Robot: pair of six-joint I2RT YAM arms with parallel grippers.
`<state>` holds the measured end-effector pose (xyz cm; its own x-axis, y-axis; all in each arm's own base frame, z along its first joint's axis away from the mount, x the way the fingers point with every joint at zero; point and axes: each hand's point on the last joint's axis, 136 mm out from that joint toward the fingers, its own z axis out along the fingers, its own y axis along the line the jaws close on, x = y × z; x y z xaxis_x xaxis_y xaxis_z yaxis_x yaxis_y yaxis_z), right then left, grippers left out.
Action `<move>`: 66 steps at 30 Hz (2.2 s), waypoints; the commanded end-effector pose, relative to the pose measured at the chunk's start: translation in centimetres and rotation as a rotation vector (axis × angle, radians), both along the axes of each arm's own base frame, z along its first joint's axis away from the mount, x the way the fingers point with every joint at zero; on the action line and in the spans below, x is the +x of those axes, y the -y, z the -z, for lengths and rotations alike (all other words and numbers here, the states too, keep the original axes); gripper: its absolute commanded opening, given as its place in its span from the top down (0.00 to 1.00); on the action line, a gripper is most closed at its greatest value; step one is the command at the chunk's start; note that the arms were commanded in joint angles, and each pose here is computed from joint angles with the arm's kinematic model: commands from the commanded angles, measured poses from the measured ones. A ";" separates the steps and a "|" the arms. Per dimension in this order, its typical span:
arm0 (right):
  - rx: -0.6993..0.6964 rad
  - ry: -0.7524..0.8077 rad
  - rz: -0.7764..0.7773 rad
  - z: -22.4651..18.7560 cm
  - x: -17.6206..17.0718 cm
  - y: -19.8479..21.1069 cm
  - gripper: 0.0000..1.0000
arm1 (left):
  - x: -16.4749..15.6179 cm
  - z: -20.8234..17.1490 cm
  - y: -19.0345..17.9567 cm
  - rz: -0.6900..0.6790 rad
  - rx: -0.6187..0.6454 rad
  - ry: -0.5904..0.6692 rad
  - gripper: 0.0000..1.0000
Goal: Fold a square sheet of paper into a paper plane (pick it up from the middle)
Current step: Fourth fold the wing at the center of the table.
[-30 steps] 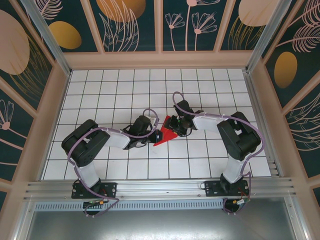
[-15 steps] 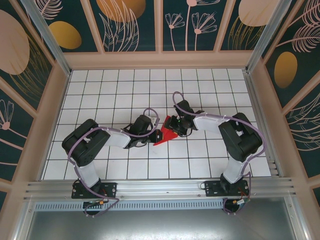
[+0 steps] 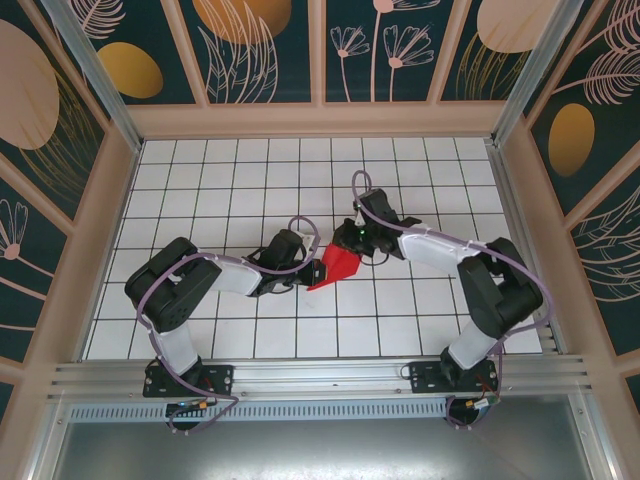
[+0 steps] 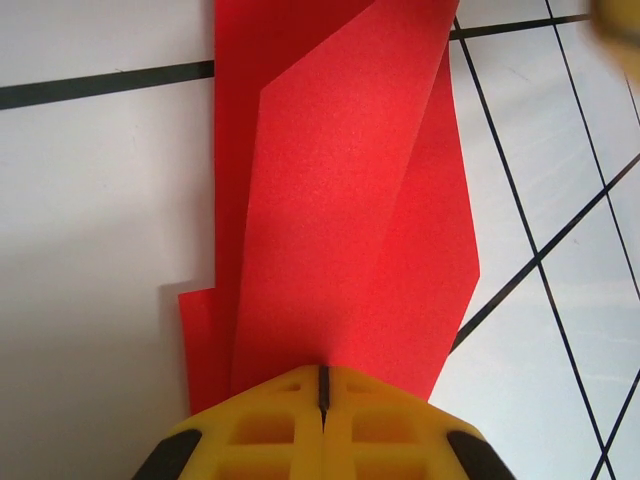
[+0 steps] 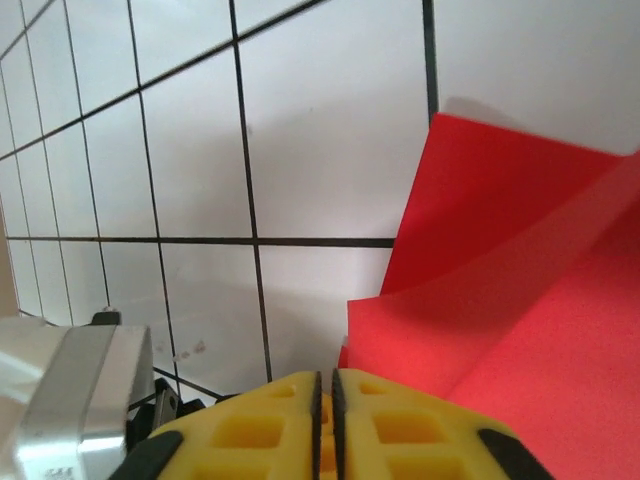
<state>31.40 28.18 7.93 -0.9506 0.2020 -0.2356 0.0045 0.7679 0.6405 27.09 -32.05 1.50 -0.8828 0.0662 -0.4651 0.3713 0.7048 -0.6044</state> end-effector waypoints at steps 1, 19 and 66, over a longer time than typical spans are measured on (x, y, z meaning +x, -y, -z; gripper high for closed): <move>0.037 -0.003 -0.070 0.4 0.0 -2.4 0.90 | -2.5 4.9 -2.5 0.009 0.149 -0.125 1.00; -0.028 -0.044 -0.077 5.1 -0.8 0.3 0.93 | -3.1 5.4 -3.2 0.000 0.164 -0.151 1.00; -0.022 0.039 -0.015 4.2 2.2 4.8 0.95 | -4.0 5.8 -4.1 0.009 0.186 -0.173 1.00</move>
<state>32.45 24.15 1.98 -0.9646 0.1712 -0.2005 -0.0017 0.7565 0.6540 26.98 -31.94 1.45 -0.8784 0.0700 -0.4728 0.3810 0.6997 -0.6043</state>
